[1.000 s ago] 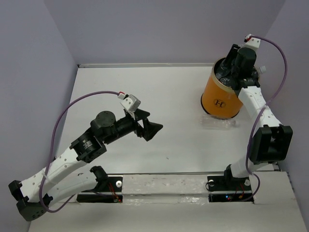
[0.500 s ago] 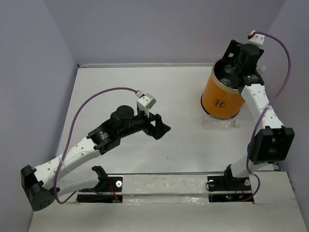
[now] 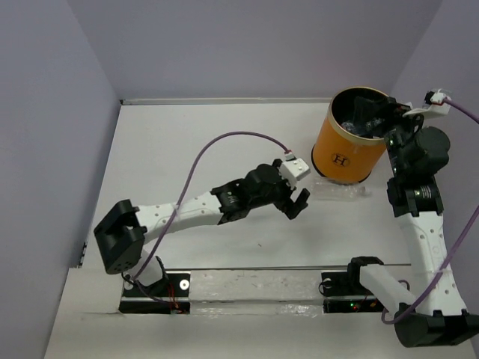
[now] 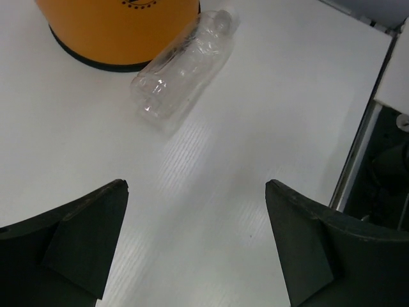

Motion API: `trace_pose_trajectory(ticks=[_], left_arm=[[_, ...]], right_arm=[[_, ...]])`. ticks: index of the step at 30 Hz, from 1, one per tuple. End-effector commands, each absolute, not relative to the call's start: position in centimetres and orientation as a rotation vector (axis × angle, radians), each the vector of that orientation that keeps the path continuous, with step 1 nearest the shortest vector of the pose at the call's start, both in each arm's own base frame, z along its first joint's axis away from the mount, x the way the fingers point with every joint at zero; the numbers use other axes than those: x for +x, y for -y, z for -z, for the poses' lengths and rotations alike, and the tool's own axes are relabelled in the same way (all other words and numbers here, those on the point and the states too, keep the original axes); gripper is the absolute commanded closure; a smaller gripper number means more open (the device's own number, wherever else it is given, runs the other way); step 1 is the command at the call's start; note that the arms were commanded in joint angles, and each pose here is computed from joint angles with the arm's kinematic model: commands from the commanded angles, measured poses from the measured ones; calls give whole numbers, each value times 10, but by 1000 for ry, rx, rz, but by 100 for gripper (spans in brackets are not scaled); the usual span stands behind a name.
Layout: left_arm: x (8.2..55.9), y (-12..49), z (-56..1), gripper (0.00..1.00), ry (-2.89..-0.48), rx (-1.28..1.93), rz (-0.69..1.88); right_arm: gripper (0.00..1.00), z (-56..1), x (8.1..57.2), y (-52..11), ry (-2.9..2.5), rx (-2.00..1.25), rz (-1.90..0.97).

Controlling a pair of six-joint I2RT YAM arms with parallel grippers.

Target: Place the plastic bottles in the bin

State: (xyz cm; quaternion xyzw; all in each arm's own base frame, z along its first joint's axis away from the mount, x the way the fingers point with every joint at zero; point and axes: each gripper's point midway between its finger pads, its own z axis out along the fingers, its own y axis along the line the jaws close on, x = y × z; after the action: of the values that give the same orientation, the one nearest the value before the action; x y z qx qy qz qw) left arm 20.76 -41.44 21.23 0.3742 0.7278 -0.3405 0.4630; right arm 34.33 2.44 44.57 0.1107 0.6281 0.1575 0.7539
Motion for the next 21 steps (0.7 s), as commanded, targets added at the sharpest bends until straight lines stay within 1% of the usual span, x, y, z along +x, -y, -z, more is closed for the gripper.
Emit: trace_pose_trajectory(ticks=[1,3,4,5,6,7,8,16,20,21], left_arm=[[240,464,-228,1,-1573,1028,641],[247,479,-216,1,-1573,1076,613],[253,489,-224,1,-1536,1095,596],[257,498,-202,1,-1559,1139,577],[259,504,-197,1,-1557,1156,569],[263,514,-205,1,-1533,1156,572],[266,520,-189,1,-1541,1189,552],[294,552,-161,1,-1491,1225,453],[298,566,-139,1,-1494,1293,435],[300,570,-142,1,-1484,1294,432]], right_arm=[[5,-432,322,-50,-1368,168,-499],[5,-441,304,-48,-1335,156,-478],[5,-442,300,-47,-1333,151,-469],[5,-443,292,-46,-1334,148,-463],[5,-444,289,-46,-1331,148,-458],[5,-446,286,-46,-1326,148,-459],[5,-447,282,-46,-1318,145,-467],[6,-442,277,-63,-1332,104,-568],[6,-443,275,-64,-1327,103,-574],[6,-444,274,-65,-1323,98,-580]])
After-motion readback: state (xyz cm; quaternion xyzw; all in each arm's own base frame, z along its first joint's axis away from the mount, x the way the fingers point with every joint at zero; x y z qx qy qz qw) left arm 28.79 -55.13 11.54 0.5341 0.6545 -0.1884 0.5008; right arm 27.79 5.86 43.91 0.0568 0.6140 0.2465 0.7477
